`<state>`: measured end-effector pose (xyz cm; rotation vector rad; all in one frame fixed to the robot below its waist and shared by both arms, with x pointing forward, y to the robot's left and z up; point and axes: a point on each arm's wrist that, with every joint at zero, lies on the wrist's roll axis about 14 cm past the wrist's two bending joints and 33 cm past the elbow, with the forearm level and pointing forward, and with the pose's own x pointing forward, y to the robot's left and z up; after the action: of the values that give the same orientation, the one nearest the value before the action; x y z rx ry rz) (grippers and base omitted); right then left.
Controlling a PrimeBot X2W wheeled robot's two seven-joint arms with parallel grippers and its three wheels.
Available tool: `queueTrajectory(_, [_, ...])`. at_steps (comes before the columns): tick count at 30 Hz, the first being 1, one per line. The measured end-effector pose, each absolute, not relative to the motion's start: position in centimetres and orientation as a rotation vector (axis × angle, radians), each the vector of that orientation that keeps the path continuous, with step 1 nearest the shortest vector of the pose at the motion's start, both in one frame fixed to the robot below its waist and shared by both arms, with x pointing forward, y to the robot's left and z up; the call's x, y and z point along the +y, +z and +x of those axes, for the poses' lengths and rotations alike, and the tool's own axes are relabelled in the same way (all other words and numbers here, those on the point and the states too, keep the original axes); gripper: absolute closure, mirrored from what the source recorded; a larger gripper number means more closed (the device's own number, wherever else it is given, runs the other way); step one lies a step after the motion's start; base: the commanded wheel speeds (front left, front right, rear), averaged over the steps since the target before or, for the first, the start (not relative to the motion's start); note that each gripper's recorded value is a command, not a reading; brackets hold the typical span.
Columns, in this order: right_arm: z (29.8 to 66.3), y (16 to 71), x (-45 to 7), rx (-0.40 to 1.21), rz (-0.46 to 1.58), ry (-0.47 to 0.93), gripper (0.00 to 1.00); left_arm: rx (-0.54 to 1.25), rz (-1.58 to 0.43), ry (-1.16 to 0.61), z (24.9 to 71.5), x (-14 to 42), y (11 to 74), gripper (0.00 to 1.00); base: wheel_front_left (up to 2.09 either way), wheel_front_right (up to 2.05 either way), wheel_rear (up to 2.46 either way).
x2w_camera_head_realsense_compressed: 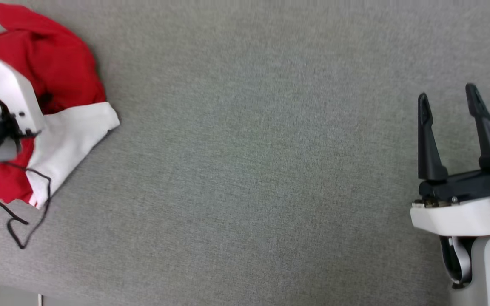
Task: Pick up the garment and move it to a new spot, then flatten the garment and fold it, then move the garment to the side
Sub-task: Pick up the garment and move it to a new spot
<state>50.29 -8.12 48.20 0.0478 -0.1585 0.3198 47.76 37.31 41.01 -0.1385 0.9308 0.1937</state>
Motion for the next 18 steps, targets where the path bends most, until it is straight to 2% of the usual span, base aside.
queueTrajectory(10, [47.7,51.7,-9.4,-0.204,0.063,0.295,0.0,0.654,0.089,-0.033,50.9,32.4,51.8,1.0,0.0,0.0,0.0])
queueTrajectory(18, [46.0,53.5,-12.1,-0.228,0.065,0.227,0.0,0.507,0.239,-0.304,52.6,23.3,56.3,1.0,0.0,0.0,0.0])
